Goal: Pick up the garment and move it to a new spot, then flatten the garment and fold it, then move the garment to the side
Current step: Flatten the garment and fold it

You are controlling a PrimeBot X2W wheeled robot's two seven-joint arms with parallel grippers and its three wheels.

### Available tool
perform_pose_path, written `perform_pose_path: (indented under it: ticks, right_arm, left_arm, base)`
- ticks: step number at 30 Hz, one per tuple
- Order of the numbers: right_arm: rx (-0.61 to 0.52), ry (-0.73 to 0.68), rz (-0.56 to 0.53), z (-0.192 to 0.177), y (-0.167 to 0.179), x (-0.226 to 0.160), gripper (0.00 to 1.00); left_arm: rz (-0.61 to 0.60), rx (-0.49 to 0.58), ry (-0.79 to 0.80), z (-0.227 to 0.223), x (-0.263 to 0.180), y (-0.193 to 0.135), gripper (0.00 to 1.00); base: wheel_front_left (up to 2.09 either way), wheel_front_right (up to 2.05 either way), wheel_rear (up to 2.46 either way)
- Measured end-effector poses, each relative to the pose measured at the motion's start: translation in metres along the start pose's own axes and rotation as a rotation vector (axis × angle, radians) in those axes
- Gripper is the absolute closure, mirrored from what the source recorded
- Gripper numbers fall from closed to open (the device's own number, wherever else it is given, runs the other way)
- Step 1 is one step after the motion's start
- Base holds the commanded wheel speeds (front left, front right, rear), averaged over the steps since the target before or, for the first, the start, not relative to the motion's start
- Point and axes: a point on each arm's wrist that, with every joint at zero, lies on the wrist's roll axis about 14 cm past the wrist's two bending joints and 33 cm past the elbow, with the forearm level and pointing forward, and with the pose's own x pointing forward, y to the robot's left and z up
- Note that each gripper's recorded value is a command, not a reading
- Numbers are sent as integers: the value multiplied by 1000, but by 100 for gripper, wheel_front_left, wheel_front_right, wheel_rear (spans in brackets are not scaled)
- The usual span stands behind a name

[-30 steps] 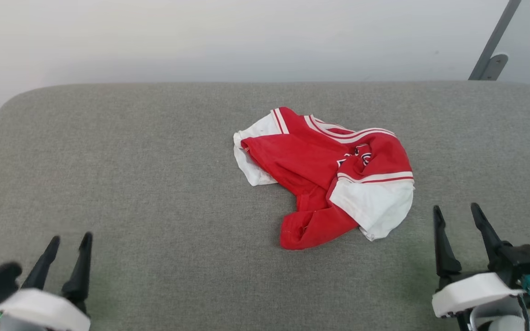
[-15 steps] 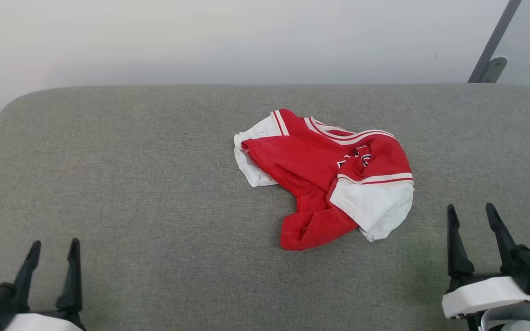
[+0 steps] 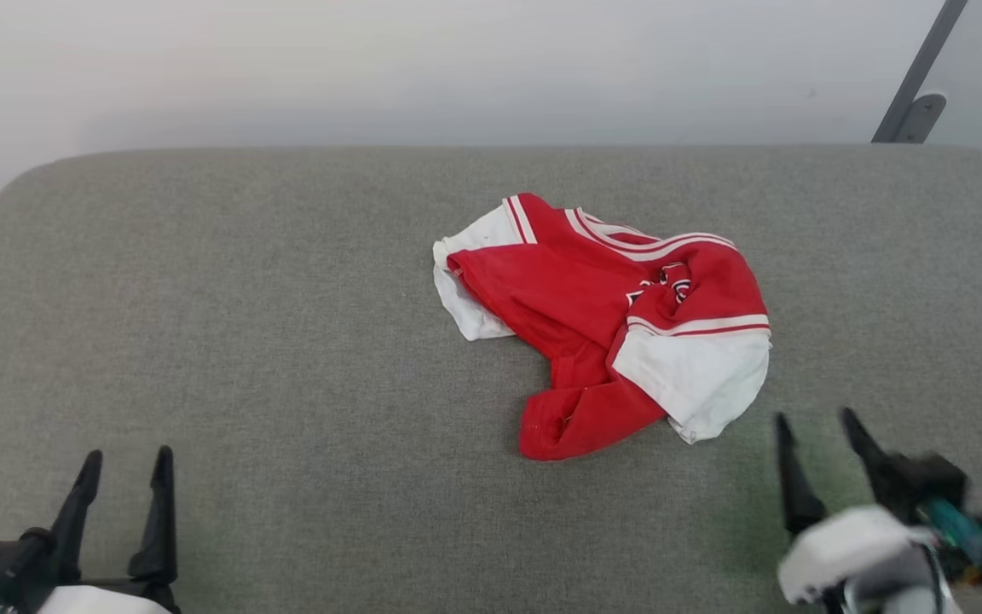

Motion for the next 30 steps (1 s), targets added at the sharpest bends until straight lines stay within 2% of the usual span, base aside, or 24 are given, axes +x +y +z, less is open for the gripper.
perform_pose_path:
  ticks: [5, 6, 7, 12, 17, 24, 25, 26, 27, 30]
  right_arm:
    - [-86, 184, 79, -14, 24, 29, 0]
    - [-105, 235, 91, -19, 27, 34, 0]
    - [-156, 365, 117, -35, 32, 39, 0]
    - [-244, 606, 135, -60, 34, 46, 0]
    - [-295, 724, 131, -70, 34, 52, 0]
    - [-328, 814, 148, -85, 42, 55, 0]
    - [-332, 820, 149, -86, 42, 56, 4]
    - [-332, 820, 149, -86, 42, 56, 68]
    - [-333, 823, 150, -87, 43, 56, 100]
    - [-332, 812, 130, -84, 39, 59, 100]
  left_arm:
    - [-14, -25, 20, -8, 6, -8, 0]
    - [-18, -29, 25, -9, 8, -10, 0]
    - [-25, -44, 39, -15, 12, -15, 0]
    - [-25, -77, 62, -23, 20, -19, 0]
    - [6, -90, 84, -30, 22, -10, 0]
    - [39, -95, 93, -34, 29, 1, 0]
    - [42, -98, 92, -34, 30, 2, 0]
    - [42, -98, 92, -34, 30, 2, 0]
    - [43, -98, 94, -34, 31, 3, 0]
    - [34, -104, 85, -32, 36, 0, 0]
  base:
    - [0, 0, 0]
    - [0, 0, 0]
    - [0, 0, 0]
    - [0, 0, 0]
    - [0, 0, 0]
    - [0, 0, 0]
    - [0, 0, 0]
    - [0, 0, 0]
    - [0, 0, 0]
    - [0, 0, 0]
